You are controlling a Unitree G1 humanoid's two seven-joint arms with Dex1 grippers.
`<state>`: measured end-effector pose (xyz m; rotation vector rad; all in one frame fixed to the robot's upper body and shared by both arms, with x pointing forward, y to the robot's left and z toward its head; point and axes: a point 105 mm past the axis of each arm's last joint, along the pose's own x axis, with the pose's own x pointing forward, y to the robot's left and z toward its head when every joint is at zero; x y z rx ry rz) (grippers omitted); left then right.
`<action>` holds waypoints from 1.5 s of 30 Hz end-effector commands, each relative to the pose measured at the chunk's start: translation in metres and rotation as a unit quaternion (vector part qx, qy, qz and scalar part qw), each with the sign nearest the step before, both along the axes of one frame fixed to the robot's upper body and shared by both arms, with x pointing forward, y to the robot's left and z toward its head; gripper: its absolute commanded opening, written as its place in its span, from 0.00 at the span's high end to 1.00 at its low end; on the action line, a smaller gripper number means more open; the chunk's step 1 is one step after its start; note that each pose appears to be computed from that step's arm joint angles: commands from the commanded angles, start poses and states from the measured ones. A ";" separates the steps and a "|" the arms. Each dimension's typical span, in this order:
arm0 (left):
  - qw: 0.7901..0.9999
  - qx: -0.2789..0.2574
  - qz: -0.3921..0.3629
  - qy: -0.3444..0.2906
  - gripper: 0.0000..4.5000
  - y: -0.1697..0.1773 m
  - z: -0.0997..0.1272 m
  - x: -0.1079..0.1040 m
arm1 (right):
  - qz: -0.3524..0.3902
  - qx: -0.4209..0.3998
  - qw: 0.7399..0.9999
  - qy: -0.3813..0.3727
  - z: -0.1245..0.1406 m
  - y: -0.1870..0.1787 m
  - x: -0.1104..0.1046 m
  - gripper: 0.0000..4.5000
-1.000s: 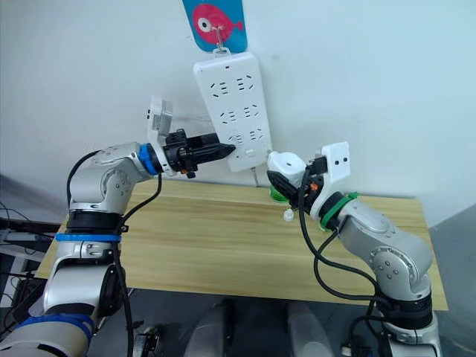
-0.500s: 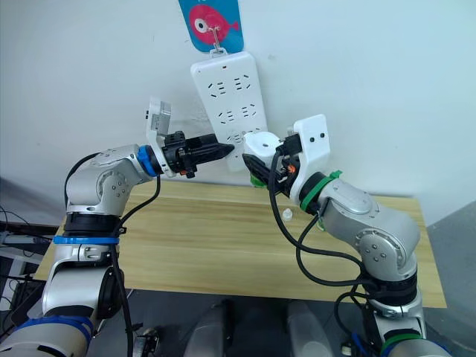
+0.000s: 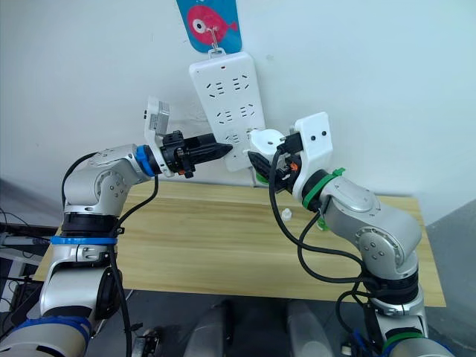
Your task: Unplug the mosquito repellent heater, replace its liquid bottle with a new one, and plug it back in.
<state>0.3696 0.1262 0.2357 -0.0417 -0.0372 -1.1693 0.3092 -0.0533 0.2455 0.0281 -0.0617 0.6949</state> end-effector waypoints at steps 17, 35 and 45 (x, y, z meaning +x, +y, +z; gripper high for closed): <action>1.000 -0.004 -0.001 -0.017 0.72 0.002 0.009 -0.003 | 0.000 -0.011 1.000 -0.005 0.002 -0.008 -0.003 0.32; 1.000 -0.002 -0.001 -0.019 0.72 0.002 0.008 -0.004 | 0.020 0.013 1.000 0.000 0.011 -0.009 -0.004 0.32; 1.000 0.000 0.001 -0.020 0.72 0.002 0.008 -0.004 | 0.019 -0.006 1.000 -0.012 0.011 -0.002 0.000 0.32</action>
